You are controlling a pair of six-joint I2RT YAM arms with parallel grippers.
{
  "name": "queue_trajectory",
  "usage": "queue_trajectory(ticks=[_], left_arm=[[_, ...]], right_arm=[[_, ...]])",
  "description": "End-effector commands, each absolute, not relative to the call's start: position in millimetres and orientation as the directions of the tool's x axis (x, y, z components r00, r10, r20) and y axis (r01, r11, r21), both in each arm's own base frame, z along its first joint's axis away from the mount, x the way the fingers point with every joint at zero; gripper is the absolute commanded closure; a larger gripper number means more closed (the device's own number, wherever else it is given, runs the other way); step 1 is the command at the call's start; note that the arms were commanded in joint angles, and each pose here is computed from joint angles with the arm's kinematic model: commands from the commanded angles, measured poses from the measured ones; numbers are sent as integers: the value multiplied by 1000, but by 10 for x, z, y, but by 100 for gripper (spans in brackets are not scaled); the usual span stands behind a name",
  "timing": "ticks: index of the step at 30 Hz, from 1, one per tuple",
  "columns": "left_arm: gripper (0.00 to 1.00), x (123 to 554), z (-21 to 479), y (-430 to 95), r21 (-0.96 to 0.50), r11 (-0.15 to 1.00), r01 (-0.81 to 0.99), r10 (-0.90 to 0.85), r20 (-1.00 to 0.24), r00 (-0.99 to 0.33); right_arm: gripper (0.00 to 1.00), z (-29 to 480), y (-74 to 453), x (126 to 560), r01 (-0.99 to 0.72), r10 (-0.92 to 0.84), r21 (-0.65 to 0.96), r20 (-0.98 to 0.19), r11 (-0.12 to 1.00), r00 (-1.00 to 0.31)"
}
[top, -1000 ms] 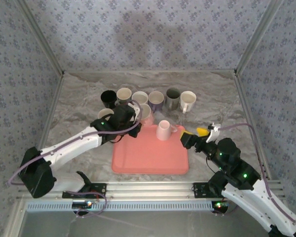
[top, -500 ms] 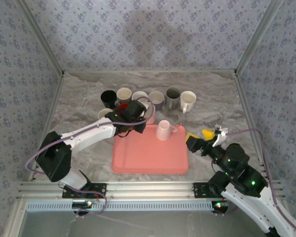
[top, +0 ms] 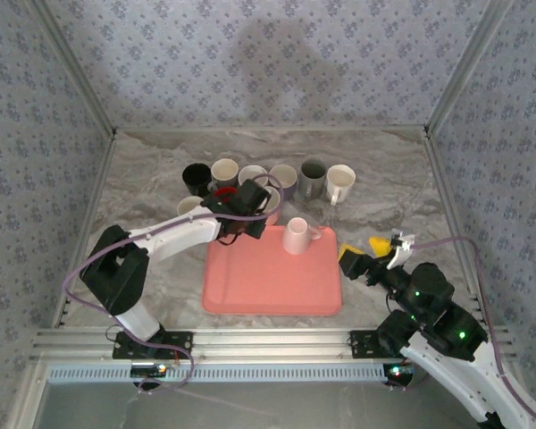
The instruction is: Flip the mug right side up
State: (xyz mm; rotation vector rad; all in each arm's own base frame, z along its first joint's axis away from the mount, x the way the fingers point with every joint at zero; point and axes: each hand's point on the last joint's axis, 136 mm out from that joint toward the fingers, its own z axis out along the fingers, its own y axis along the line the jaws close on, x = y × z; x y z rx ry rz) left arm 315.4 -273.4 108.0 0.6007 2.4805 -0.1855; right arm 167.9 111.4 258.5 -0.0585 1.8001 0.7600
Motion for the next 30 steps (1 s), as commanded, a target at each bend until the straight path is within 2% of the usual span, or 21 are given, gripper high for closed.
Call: queue_trajectory(ticks=[1, 15, 24, 30], left_arm=[[100, 3421, 1398, -2834, 0, 901, 433, 323, -667, -672], [98, 3492, 1259, -2793, 20, 904, 427, 345, -624, -701], [80, 3489, 1261, -2782, 16, 907, 422, 342, -613, -712], [74, 3448, 1339, -2775, -3, 904, 428, 333, -624, -707]], right_arm=[[0, 2617, 1117, 1647, -419, 317, 457, -876, 785, -363], [0, 2399, 1171, 1704, -398, 267, 432, -874, 809, -405], [0, 2388, 1159, 1731, -386, 246, 410, -880, 827, -407], [0, 2389, 1157, 1750, -384, 226, 389, -886, 838, -404]])
